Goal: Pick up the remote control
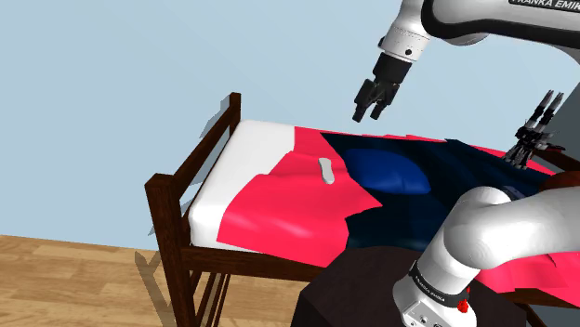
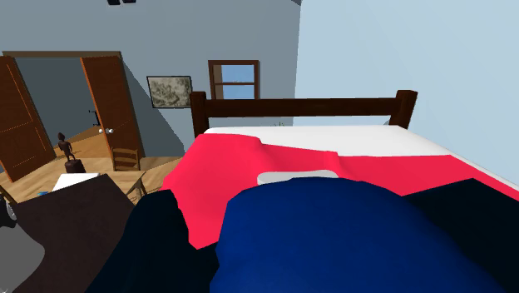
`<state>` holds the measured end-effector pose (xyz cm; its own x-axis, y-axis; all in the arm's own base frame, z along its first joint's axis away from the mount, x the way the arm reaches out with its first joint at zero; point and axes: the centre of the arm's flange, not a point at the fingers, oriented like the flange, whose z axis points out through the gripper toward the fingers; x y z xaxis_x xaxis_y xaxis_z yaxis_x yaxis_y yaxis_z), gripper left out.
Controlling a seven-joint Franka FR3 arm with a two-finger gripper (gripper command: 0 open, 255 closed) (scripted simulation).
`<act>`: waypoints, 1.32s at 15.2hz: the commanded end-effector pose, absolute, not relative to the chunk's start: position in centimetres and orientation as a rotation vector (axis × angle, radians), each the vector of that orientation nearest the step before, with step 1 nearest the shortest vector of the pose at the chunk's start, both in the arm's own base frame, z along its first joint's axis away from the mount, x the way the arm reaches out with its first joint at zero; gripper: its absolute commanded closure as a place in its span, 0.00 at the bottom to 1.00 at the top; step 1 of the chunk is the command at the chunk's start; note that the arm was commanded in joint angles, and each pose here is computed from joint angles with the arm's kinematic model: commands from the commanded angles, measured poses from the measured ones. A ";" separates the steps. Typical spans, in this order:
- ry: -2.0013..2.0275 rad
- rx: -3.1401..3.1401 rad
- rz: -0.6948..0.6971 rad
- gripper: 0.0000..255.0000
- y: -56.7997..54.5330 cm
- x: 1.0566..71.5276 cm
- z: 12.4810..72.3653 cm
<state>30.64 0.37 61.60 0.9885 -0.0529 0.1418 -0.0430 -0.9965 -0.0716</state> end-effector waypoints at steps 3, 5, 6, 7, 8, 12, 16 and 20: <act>0.125 -3.068 -0.211 0.00 -0.5 32.5 59.9; 0.175 -3.070 -0.201 0.00 -1.4 34.3 58.2; 0.201 -3.071 -0.196 0.00 -1.9 35.2 57.4; 0.226 -3.072 -0.191 0.00 -2.4 36.1 56.5; 0.252 -3.072 -0.185 0.00 -3.0 37.0 55.7; 0.354 -3.072 -0.165 0.00 -5.2 40.3 52.2; 0.456 -3.068 -0.143 0.00 -7.6 43.4 48.7; 0.558 -3.061 -0.122 0.00 -10.3 46.4 45.1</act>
<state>45.75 -9.68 46.14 0.9385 -0.3371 0.0749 -0.3346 -0.9413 -0.0436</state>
